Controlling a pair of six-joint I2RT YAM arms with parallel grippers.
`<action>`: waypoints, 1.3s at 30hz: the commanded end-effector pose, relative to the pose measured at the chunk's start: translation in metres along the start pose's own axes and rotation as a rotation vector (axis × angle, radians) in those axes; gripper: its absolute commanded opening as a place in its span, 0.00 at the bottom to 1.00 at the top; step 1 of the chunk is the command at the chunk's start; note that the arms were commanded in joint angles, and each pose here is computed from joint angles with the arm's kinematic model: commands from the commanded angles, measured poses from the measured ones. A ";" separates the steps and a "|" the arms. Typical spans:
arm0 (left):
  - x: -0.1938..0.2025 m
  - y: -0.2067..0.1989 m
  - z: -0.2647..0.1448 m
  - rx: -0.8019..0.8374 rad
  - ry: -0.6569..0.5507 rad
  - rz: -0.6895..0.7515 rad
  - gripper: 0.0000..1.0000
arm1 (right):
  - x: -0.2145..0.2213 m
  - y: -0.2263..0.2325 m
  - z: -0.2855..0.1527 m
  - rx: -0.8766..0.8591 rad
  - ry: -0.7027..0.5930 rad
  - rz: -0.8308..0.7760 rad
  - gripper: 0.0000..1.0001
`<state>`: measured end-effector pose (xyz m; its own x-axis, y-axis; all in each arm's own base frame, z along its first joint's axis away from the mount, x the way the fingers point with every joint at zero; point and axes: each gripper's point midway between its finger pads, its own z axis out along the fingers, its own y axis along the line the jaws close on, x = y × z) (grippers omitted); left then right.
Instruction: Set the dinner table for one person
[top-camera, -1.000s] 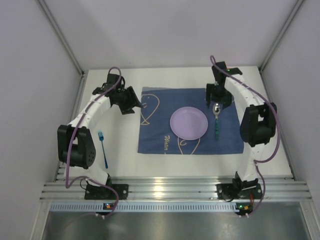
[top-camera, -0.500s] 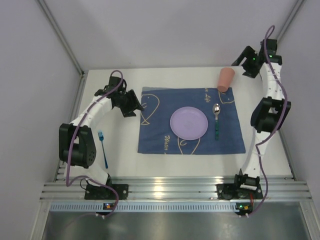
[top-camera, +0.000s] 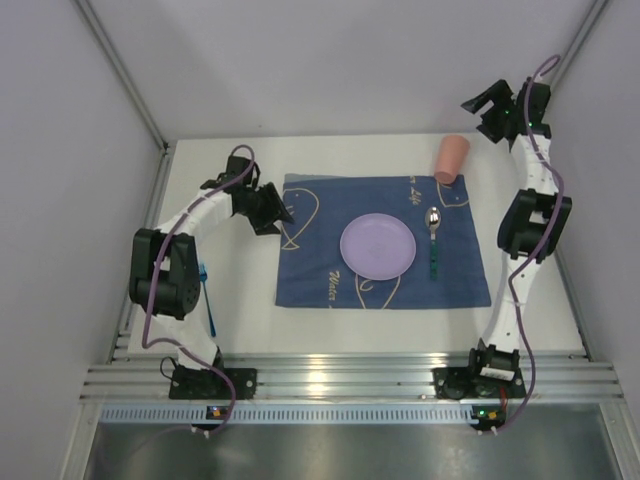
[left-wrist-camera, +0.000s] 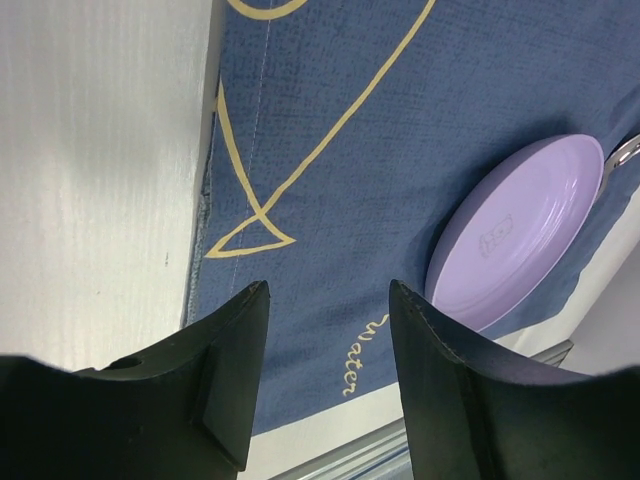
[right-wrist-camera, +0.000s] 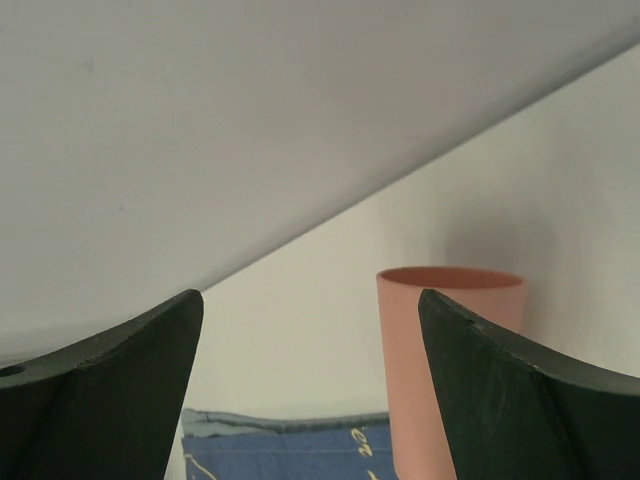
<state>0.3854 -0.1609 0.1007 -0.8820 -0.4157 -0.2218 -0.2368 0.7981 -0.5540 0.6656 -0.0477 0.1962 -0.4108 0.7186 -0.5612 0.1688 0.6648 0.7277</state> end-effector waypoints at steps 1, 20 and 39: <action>-0.021 -0.027 0.002 0.092 -0.029 0.037 0.56 | -0.043 0.020 0.003 -0.083 -0.159 -0.004 0.89; -0.079 -0.055 0.028 0.057 -0.015 0.043 0.53 | -0.001 -0.002 0.070 -0.192 -0.138 -0.103 1.00; -0.062 -0.053 0.042 0.106 0.036 0.035 0.49 | 0.081 0.062 -0.014 -0.441 0.236 -0.127 0.83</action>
<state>0.4745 -0.1903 0.0878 -0.9058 -0.3857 -0.1755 -0.2171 0.7780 -0.5895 0.6523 0.0218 0.1125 -0.6233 0.6173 -0.4800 -0.0698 0.5674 0.8205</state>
